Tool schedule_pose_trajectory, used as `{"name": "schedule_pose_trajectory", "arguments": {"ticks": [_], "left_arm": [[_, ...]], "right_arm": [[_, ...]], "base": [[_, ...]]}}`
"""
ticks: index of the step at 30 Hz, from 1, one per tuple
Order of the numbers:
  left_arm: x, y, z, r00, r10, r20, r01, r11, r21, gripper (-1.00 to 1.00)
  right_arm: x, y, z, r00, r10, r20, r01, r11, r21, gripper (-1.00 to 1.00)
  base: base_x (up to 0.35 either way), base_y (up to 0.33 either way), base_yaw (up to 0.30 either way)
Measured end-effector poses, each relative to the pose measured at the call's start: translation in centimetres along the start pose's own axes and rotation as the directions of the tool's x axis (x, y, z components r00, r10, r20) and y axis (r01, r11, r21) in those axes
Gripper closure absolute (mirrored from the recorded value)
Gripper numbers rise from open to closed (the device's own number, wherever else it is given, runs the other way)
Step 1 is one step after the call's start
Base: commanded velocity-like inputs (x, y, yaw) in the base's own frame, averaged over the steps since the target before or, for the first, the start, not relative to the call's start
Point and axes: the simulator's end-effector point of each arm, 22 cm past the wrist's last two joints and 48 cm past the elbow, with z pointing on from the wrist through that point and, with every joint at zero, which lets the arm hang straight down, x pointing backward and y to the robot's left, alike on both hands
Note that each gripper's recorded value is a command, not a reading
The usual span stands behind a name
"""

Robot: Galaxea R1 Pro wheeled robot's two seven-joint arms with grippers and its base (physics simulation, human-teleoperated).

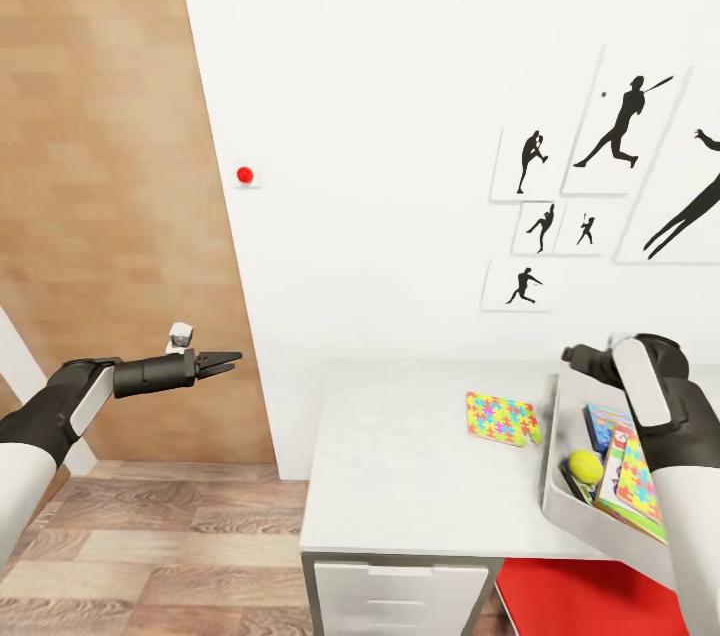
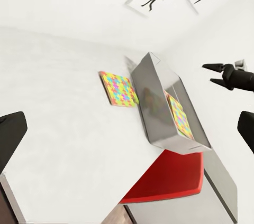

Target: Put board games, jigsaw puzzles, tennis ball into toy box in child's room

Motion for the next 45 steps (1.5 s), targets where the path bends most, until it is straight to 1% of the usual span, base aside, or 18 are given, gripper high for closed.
{"name": "schedule_pose_trajectory", "arguments": {"ticks": [9,22,28,33,40,45], "left_arm": [[0.0,0.0,0.0,1.0,0.0,0.0,0.0,1.0,-0.001,-1.0],[0.0,0.1,-0.1,1.0,-0.001,-0.001,0.001,1.0,-0.002,-1.0],[0.1,0.2,-0.1,1.0,-0.003,-0.001,0.003,1.0,-0.003,-1.0],[0.3,0.6,0.0,1.0,-0.009,-0.005,0.009,1.0,-0.005,-1.0],[0.6,1.2,0.3,1.0,-0.017,-0.01,0.017,1.0,-0.008,-1.0],[0.9,1.6,0.4,1.0,-0.025,-0.013,0.025,1.0,-0.01,-1.0]], "right_arm": [[0.2,0.3,-0.1,1.0,-0.003,-0.002,0.003,1.0,-0.004,-1.0],[0.5,0.2,0.1,1.0,-0.003,-0.01,0.003,1.0,0.002,-1.0],[1.1,0.0,0.5,1.0,-0.004,-0.027,0.004,1.0,0.004,-1.0],[2.4,-0.4,1.6,0.998,-0.004,-0.063,0.005,1.0,0.021,-1.0],[3.2,-0.7,2.4,0.996,-0.006,-0.084,0.009,0.999,0.034,-1.0],[4.4,-1.1,3.2,0.994,-0.007,-0.112,0.013,0.999,0.047,-1.0]], "base": [[0.0,0.262,0.0],[0.001,0.288,0.0],[0.141,0.257,0.0],[0.156,0.108,0.0],[0.023,0.012,0.0],[0.039,0.001,0.0]]}}
